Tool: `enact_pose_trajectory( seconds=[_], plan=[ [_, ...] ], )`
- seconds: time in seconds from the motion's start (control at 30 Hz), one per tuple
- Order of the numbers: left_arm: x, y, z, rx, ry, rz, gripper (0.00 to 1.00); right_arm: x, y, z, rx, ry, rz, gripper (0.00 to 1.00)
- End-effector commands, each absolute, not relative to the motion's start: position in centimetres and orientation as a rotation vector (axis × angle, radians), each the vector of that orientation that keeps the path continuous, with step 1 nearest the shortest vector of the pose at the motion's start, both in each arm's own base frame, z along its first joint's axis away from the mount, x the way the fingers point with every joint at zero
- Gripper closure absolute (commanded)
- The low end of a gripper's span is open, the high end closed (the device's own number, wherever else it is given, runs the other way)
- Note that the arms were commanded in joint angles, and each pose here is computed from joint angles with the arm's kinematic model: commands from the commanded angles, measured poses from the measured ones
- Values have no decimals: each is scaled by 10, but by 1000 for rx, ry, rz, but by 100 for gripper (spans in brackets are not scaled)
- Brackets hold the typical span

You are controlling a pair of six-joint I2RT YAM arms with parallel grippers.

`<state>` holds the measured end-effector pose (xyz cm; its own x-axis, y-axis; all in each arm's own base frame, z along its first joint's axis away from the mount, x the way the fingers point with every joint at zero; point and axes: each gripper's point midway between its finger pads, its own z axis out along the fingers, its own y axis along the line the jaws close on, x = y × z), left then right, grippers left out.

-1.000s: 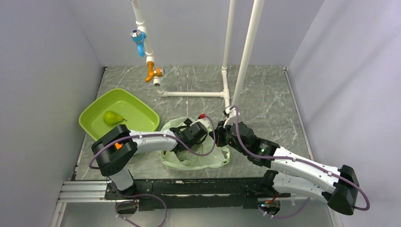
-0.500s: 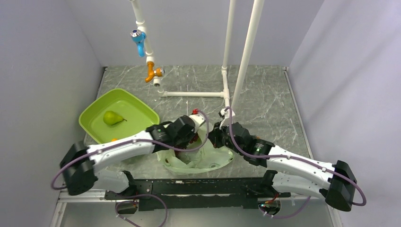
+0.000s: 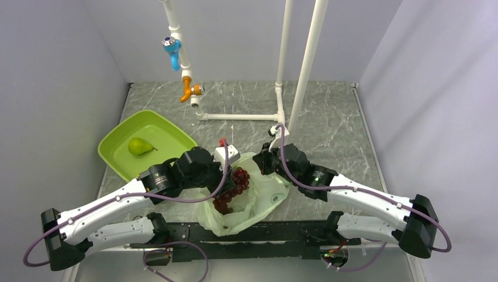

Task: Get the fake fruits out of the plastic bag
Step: Take out the fake fruit from the plastic bag.

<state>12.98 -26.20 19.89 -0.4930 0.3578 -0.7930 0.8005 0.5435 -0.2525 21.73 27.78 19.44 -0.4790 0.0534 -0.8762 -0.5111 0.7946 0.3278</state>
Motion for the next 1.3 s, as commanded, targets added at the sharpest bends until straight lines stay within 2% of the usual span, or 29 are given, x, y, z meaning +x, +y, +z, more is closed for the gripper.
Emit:
enact_pose_trajectory(
  seconds=[0.0, 0.27, 0.53, 0.73, 0.9, 1.03, 1.13, 1.27],
  plan=[
    [122, -271, 207, 955, 2055, -896, 86, 235, 289, 233, -306, 1871, 714, 100],
    [135, -294, 222, 922, 2021, -930, 94, 247, 303, 234, -327, 1884, 675, 100],
    [149, -297, 258, 868, 1862, -921, 100, 260, 292, 210, -289, 1924, 542, 100],
    [146, -290, 285, 844, 1717, -957, 100, 272, 281, 215, -220, 1914, 451, 100],
    [145, -282, 327, 733, 1562, -1017, 100, 293, 262, 217, -158, 1886, 264, 100],
    [178, -253, 358, 498, 1596, -854, 100, 300, 251, 223, -178, 1862, 172, 100],
    [206, -222, 364, 358, 1737, -662, 100, 295, 252, 227, -216, 1832, 227, 100],
    [220, -172, 371, 228, 1787, -507, 100, 288, 260, 237, -233, 1800, 325, 100]
  ],
)
